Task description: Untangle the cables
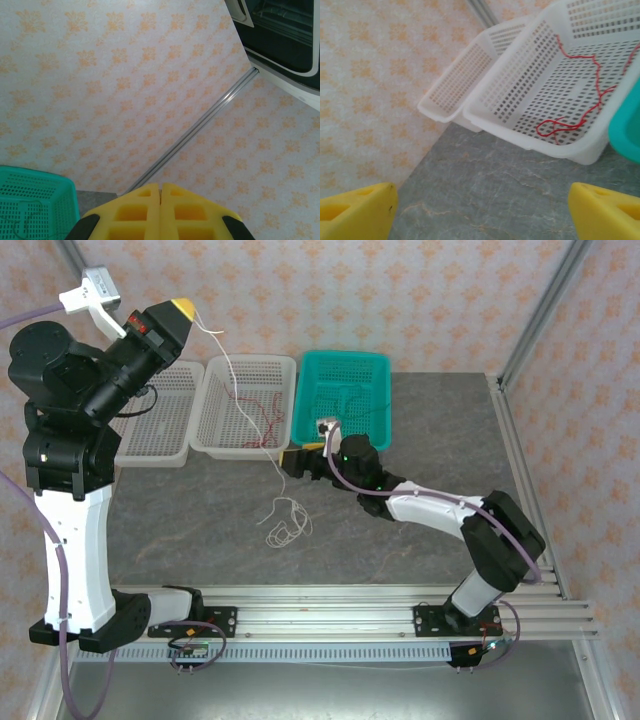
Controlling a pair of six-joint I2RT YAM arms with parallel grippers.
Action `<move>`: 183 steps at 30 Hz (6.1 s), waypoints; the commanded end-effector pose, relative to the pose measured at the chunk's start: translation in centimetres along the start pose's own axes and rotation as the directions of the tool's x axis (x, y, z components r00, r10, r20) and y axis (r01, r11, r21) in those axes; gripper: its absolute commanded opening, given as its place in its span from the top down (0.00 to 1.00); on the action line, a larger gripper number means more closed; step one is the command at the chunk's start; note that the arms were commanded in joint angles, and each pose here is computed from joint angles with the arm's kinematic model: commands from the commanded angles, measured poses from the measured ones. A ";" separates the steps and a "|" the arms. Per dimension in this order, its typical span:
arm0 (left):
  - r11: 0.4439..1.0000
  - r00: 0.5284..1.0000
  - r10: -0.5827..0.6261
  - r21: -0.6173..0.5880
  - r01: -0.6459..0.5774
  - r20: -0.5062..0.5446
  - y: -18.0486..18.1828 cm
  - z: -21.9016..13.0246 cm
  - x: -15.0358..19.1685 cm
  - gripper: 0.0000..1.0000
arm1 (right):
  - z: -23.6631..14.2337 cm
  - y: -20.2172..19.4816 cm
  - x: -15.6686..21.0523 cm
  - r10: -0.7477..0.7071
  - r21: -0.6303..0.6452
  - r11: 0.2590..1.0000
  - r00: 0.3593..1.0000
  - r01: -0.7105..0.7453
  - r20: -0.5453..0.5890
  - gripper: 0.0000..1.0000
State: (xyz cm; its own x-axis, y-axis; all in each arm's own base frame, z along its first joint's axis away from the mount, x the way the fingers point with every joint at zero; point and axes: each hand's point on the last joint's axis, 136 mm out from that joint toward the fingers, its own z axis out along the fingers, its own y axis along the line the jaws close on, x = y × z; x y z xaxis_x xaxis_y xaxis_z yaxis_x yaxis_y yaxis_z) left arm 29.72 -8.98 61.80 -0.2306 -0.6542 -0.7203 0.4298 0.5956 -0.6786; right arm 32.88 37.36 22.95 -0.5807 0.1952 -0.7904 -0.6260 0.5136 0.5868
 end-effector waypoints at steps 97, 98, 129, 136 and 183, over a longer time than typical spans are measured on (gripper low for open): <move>0.421 0.341 0.901 0.725 -0.546 -0.267 7.2 0.4 35.7 1.00 | -11.1 2.1 1.5 -0.478 0.011 0.878 0.878 0.478 -0.032 0.85; 0.440 0.383 0.887 0.722 -0.535 -0.257 6.4 0.1 35.2 1.00 | -11.0 0.8 1.5 -0.472 0.073 0.878 0.881 0.473 -0.030 0.86; 0.724 0.723 0.690 0.056 -0.688 -0.031 1.3 -0.8 14.4 1.00 | -10.1 -13.3 16.4 -0.246 0.323 0.870 0.896 0.373 -0.370 0.98; 0.697 0.710 0.696 -0.136 -0.704 -0.109 4.7 -0.8 12.6 1.00 | -11.2 -11.6 13.7 -0.237 0.342 0.879 0.926 0.333 -0.293 0.61; 0.535 0.965 0.251 -0.819 -0.206 -0.079 40.2 2.8 -0.7 0.09 | -20.3 -2.5 -1.3 -0.119 0.398 0.916 0.978 0.042 0.170 0.00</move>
State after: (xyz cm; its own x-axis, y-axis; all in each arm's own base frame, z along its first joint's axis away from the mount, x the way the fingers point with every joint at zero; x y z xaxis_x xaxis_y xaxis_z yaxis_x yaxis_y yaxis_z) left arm 50.42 18.33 25.92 -0.4372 -0.3901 -0.8104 -0.5593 0.8236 -0.0947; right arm 23.45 19.56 25.14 -0.4150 0.2424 -0.8769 -0.4598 0.7758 0.4321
